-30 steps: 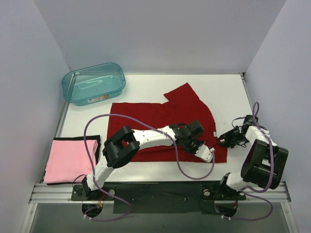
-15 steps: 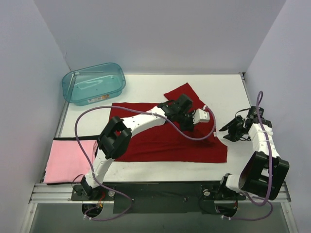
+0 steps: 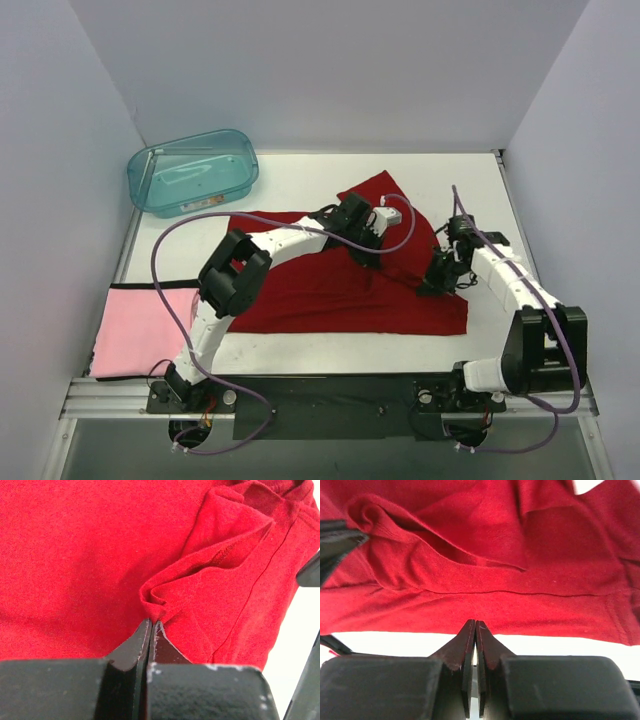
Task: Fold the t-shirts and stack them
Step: Fold the flattened tshirt in 1/3 of the way, then grap the side of the flattened tshirt furthest away from the robot with both arms
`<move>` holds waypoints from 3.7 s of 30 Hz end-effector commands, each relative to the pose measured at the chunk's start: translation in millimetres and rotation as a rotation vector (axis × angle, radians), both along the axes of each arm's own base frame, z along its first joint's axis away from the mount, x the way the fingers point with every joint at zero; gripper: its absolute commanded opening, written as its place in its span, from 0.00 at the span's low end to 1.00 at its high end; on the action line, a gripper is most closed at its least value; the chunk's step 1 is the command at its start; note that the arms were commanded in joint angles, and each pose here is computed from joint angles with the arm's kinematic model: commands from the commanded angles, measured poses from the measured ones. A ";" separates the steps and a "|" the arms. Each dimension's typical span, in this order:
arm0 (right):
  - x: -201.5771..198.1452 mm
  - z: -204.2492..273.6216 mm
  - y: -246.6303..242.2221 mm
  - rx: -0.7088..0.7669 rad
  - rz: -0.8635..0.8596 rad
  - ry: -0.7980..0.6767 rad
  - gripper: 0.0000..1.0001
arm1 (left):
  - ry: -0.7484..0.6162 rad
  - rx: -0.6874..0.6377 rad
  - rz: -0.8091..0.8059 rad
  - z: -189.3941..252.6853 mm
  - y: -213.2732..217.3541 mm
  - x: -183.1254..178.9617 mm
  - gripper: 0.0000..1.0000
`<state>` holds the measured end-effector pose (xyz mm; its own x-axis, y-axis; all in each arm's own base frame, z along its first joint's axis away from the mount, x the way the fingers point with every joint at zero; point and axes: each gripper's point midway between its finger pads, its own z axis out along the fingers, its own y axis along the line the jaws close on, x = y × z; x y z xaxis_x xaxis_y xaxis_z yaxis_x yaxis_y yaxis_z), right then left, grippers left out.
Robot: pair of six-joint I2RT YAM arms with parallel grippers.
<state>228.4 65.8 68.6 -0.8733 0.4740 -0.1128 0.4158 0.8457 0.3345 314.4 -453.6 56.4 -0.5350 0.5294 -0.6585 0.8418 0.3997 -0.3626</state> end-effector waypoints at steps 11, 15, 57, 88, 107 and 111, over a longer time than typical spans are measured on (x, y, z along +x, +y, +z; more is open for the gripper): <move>39.5 -41.6 -5.3 -0.209 0.062 0.112 0.00 | 0.100 -0.111 0.131 7.9 5.7 25.5 0.00; 76.4 -36.7 -7.9 -0.248 0.058 0.077 0.00 | 0.100 -0.113 0.133 9.4 7.5 26.7 0.12; -76.0 -68.0 -98.5 -0.135 -0.683 0.364 0.26 | -0.314 0.641 -0.512 -41.8 359.5 -133.5 0.59; 11.8 46.5 -166.6 -0.336 -0.554 -0.074 0.49 | -0.187 0.542 -0.465 47.5 342.2 -113.9 0.80; 367.5 24.1 0.8 -0.109 0.064 -0.399 0.70 | -0.122 0.447 0.238 41.9 388.8 133.3 0.70; 390.3 -0.5 14.4 -0.065 -0.037 -0.430 0.66 | -0.120 0.458 0.229 35.3 394.5 143.4 0.70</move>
